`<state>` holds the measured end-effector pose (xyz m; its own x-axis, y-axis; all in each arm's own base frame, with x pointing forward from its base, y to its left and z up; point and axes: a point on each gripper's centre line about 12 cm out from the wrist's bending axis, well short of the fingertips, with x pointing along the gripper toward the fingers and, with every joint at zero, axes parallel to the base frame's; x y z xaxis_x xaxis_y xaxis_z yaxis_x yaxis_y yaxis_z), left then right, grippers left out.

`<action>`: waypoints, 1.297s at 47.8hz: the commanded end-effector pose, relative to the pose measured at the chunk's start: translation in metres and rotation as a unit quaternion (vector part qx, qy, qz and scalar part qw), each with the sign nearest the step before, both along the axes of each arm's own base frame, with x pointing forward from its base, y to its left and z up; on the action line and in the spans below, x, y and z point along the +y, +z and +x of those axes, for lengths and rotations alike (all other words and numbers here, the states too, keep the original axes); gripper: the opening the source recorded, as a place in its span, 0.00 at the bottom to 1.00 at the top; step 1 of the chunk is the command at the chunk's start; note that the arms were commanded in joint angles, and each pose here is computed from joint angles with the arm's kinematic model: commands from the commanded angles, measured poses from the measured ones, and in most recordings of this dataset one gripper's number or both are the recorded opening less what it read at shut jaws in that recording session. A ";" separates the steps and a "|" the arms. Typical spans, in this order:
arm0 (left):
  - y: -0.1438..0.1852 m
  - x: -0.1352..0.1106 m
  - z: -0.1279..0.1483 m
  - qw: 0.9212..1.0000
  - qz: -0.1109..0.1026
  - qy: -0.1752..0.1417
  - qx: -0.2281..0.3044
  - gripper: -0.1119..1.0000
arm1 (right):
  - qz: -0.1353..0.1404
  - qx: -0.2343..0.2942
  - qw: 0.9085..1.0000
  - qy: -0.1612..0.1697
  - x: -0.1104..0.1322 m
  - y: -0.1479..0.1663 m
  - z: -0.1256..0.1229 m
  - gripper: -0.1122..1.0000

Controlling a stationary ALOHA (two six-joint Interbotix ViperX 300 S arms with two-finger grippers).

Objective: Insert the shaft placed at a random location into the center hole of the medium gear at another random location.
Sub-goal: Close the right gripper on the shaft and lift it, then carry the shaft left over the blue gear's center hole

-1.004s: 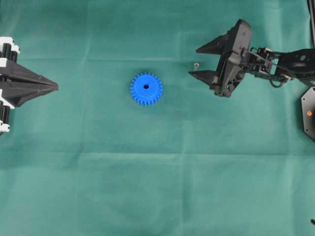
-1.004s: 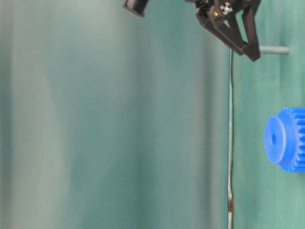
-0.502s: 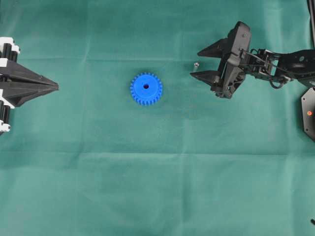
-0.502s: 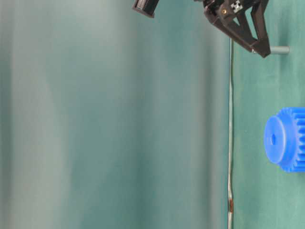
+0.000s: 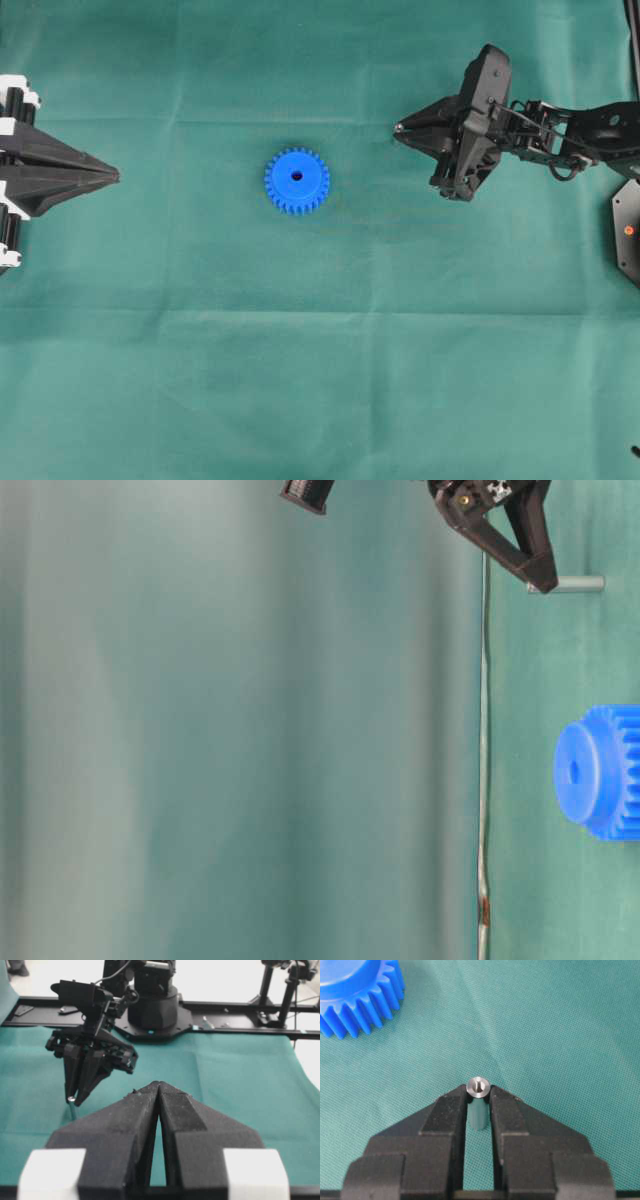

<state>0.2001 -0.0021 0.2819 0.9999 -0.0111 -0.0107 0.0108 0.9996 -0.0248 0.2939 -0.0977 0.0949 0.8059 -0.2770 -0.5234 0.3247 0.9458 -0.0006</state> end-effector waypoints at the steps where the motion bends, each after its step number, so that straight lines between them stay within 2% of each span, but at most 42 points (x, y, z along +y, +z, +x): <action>1: 0.009 0.001 0.003 1.000 0.001 0.001 -0.010 0.10 | -0.008 -0.022 1.000 -0.001 -0.003 0.012 0.005 0.22; 23: 0.009 0.001 0.003 1.000 0.001 0.002 -0.009 0.10 | -0.019 -0.061 0.998 0.000 0.000 0.070 -0.004 0.22; 51: 0.008 0.001 0.003 1.000 0.001 0.002 -0.006 0.10 | -0.015 -0.060 0.998 -0.001 0.001 0.070 -0.003 0.22; 62: 0.008 0.001 0.003 1.000 0.000 0.003 -0.005 0.10 | -0.007 -0.067 0.998 0.017 0.012 0.071 0.014 0.22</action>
